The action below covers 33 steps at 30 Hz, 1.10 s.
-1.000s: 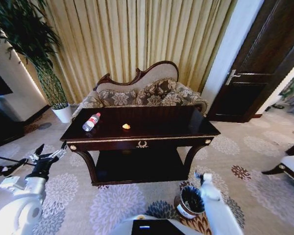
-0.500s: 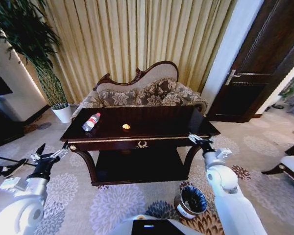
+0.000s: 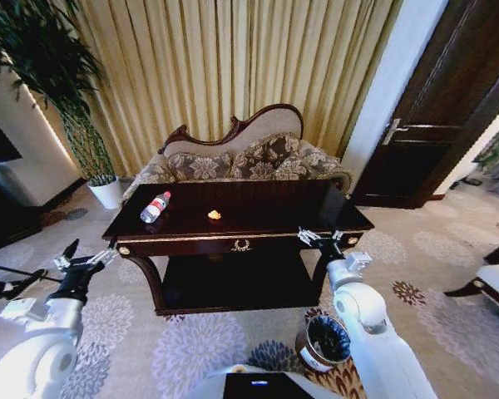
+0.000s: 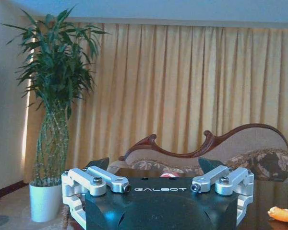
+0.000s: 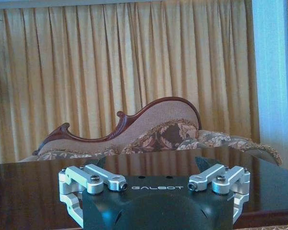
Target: Move to the front of the table and place the trash on the table into the trash bin.
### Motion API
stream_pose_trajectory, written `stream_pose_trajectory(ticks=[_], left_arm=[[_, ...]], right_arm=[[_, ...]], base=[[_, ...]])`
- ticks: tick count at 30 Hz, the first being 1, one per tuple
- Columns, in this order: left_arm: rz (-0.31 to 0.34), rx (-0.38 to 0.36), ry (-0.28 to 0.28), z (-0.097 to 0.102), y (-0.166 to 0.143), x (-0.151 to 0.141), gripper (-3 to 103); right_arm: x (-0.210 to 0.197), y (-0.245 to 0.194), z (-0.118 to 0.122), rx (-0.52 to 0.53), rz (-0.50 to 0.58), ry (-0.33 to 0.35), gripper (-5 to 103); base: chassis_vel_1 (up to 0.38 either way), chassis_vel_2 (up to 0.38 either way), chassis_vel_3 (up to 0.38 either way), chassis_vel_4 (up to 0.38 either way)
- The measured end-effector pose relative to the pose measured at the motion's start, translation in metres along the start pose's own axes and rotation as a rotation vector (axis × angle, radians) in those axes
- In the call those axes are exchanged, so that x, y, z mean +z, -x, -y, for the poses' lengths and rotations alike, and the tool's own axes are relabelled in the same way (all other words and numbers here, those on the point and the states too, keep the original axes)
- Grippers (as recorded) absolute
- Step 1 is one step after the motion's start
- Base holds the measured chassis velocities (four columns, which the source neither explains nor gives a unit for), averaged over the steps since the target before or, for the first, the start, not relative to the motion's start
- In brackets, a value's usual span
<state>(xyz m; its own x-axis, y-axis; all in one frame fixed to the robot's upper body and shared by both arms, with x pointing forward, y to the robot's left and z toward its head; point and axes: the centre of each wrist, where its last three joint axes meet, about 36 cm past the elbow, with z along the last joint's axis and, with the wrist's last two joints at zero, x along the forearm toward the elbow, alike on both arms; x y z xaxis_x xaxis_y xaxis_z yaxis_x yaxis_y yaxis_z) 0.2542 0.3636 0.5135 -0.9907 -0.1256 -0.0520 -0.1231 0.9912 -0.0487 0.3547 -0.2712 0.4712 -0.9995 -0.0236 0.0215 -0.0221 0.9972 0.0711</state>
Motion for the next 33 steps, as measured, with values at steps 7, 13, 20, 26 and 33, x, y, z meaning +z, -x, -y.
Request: stream_pose_trajectory(ticks=[7, 13, 20, 26, 33], left_arm=[[-0.004, 0.006, 0.005, 0.003, 0.000, -0.003, 100], [-0.007, 0.003, 0.005, 0.004, -0.001, -0.003, 100], [-0.013, -0.003, 0.001, 0.005, -0.002, -0.001, 100], [-0.004, -0.006, 0.011, 0.003, -0.003, -0.006, 100], [-0.001, -0.015, 0.012, 0.005, -0.008, -0.009, 100]], right_arm=[[0.005, 0.001, -0.008, -0.006, -0.009, 0.012, 100], [0.009, -0.003, -0.016, -0.018, -0.015, 0.012, 100], [0.008, -0.004, -0.021, -0.026, 0.008, -0.018, 100], [-0.008, -0.012, -0.034, -0.121, -0.020, -0.022, 100], [-0.001, -0.013, -0.064, -0.293, -0.115, -0.029, 100]], base=[[-0.138, 0.112, 0.131, -0.113], [-0.197, 0.193, 0.173, -0.200], [-0.104, 0.109, 0.112, -0.127], [-0.003, 0.010, 0.003, -0.005], [0.000, 0.000, 0.000, 0.000]])
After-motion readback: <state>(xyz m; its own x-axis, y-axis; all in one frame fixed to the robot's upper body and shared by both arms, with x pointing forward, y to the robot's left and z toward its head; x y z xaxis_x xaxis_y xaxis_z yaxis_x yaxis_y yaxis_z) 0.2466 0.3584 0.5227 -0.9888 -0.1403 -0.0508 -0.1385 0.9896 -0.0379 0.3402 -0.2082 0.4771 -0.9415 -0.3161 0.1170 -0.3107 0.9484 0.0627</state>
